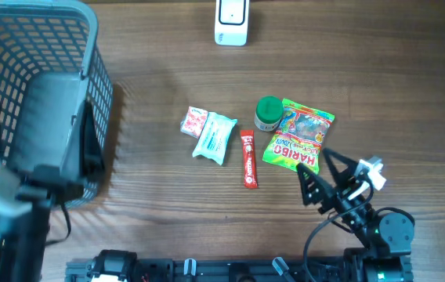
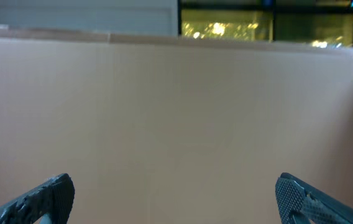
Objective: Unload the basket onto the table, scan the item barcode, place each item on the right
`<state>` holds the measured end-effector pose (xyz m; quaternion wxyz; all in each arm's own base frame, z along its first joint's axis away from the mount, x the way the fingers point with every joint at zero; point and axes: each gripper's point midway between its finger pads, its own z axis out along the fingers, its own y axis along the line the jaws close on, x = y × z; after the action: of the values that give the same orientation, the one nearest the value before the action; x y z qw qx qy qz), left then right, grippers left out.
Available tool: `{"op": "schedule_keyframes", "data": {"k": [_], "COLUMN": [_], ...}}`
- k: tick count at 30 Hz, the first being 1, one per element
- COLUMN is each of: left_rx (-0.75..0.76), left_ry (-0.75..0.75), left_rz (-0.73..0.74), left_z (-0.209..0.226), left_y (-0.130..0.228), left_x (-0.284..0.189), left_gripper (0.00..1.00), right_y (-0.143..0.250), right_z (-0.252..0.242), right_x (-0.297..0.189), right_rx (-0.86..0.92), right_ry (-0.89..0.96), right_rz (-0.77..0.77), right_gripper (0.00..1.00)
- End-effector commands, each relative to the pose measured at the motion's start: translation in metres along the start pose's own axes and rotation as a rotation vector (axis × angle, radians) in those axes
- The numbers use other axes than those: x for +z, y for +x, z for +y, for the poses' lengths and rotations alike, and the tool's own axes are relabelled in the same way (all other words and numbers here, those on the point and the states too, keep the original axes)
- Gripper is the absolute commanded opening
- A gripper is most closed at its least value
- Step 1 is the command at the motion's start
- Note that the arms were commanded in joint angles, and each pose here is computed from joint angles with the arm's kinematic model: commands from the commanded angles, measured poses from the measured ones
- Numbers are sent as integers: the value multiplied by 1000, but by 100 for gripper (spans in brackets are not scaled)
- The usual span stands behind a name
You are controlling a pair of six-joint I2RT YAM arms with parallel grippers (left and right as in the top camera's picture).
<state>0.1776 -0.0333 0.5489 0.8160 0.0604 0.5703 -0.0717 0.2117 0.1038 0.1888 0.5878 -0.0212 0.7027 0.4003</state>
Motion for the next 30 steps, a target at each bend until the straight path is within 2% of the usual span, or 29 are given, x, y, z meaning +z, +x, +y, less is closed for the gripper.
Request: {"op": "schedule_keyframes", "data": {"k": [1,4,9,19,26,30], "left_rx": [-2,32,128,135,151,148], "left_ry": [69,78,8,13,11,20], "left_rz": [-101,-190,-315,-377,-474,-514], "left_z": [-14,-19,-20,-24,-29,-30], "left_y": [-24,-36,-47,-57,-59,-58], "left_x": [-37,-69,-114,-134,-170,-177], "left_gripper": [100,100,100,100,100,100], "right_y": [-33,-48,-61,-113,-116,-97], "right_z": [56,66,77,78,82,82], "right_x": [-15,-23,-26,4,28,49], "right_rx": [-13,-7,16,10,-114,-172], "right_ry": [-139,-81,21,165,263,380], "right_rz": [8,31,203,485,573,628], "right_gripper": [100,99,99,99,100,100]}}
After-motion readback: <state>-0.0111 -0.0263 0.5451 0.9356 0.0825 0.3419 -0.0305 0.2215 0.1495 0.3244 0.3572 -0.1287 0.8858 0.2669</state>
